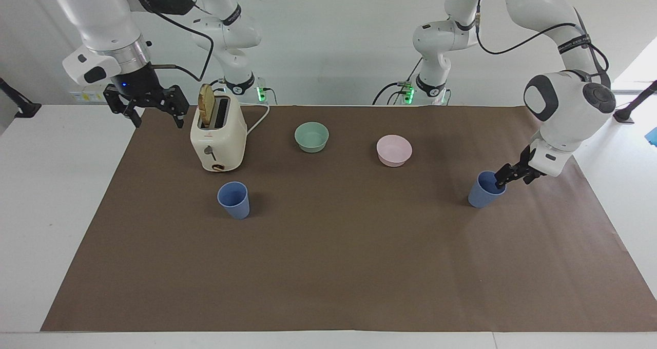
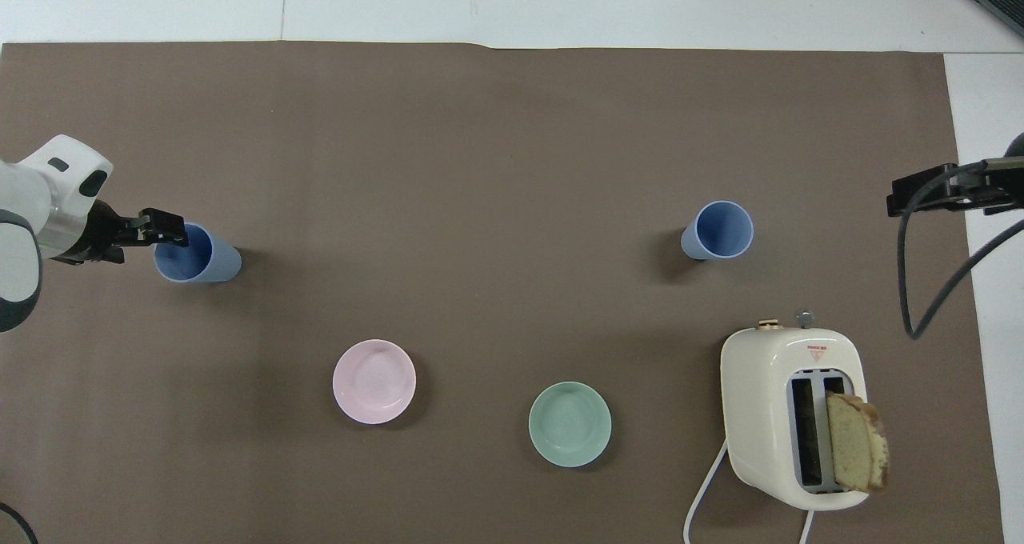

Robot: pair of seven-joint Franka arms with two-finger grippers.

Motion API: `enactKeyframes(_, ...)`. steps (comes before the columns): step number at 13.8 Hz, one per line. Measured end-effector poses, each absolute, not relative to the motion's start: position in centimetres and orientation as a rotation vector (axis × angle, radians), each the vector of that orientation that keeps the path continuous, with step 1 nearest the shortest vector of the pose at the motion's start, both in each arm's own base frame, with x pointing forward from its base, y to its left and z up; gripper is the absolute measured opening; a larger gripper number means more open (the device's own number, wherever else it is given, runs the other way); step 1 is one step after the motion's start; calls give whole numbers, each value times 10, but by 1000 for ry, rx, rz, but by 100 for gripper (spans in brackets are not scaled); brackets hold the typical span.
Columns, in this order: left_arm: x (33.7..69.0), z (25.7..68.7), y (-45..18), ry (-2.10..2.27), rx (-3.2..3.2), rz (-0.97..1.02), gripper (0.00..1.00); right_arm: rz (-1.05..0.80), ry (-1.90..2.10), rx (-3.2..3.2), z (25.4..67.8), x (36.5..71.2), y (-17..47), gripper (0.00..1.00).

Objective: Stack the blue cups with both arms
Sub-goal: 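Reach the left gripper to the blue cup nearest it and grasp, then carry the blue cup with the left gripper toward the table center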

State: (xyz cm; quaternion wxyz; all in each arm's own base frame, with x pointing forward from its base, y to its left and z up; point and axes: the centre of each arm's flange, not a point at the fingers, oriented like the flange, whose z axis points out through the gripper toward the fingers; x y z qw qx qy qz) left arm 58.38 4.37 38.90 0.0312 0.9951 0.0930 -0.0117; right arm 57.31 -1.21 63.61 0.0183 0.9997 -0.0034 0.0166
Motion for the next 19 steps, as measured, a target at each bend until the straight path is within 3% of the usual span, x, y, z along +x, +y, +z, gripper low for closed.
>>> enactKeyframes(5,578,377,42,314,3062,-54,100,52,-11,3105,636,573,-12,100)
enactKeyframes(6,578,376,42,317,3062,-55,92,52,-11,3105,636,573,-12,100)
enactKeyframes(9,578,377,43,318,3062,-53,52,51,-11,3105,636,573,-12,100)
enactKeyframes(13,582,384,41,314,3060,-23,7,52,-11,3105,636,573,-12,100)
enactKeyframes(19,603,460,8,322,3046,90,5,52,-11,3105,636,573,-12,100)
